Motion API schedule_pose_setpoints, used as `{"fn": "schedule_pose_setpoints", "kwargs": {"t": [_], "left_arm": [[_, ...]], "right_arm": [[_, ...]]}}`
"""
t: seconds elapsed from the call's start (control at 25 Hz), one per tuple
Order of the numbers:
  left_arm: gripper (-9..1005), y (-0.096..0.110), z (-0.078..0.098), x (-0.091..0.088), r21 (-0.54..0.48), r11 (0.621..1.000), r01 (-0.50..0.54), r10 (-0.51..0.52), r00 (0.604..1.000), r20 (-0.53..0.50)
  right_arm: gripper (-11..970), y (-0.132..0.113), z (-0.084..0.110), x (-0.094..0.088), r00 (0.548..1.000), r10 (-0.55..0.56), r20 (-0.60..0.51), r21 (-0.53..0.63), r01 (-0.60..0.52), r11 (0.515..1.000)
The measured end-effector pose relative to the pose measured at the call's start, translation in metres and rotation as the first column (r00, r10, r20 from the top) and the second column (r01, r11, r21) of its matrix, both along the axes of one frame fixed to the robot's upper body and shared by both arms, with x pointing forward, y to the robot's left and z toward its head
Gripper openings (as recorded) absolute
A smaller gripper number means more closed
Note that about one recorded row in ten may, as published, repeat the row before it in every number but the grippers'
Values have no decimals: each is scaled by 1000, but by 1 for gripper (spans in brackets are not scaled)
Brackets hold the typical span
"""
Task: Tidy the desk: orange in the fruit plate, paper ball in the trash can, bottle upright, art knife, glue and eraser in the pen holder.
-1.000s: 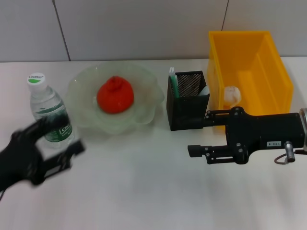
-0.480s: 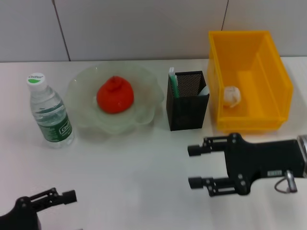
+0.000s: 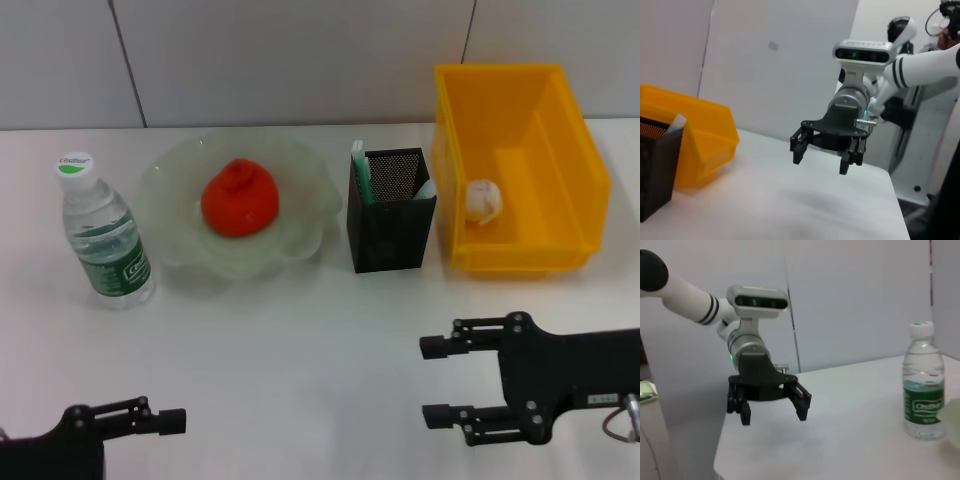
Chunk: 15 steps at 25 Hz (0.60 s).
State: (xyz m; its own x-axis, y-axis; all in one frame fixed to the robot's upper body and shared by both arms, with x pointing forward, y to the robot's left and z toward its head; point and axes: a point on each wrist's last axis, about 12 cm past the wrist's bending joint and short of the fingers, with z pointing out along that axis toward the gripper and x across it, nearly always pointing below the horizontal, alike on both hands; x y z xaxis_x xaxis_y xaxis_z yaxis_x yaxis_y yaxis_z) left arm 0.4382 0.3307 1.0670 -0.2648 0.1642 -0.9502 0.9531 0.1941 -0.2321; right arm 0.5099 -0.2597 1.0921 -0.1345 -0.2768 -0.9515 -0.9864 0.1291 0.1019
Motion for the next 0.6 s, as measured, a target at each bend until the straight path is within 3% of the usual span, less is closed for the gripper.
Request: {"fn": "schedule_pose_setpoints", "kwargs": {"t": [0.4, 0.6], "left_arm": [[812, -5, 27, 40, 96, 991, 93, -84, 992, -90], [811, -5, 35, 50, 118, 988, 100, -88, 991, -98]], "right_arm": [[674, -19, -5, -9, 997, -71, 10, -4, 71, 997], [674, -22, -6, -10, 996, -87, 15, -7, 87, 996]]}}
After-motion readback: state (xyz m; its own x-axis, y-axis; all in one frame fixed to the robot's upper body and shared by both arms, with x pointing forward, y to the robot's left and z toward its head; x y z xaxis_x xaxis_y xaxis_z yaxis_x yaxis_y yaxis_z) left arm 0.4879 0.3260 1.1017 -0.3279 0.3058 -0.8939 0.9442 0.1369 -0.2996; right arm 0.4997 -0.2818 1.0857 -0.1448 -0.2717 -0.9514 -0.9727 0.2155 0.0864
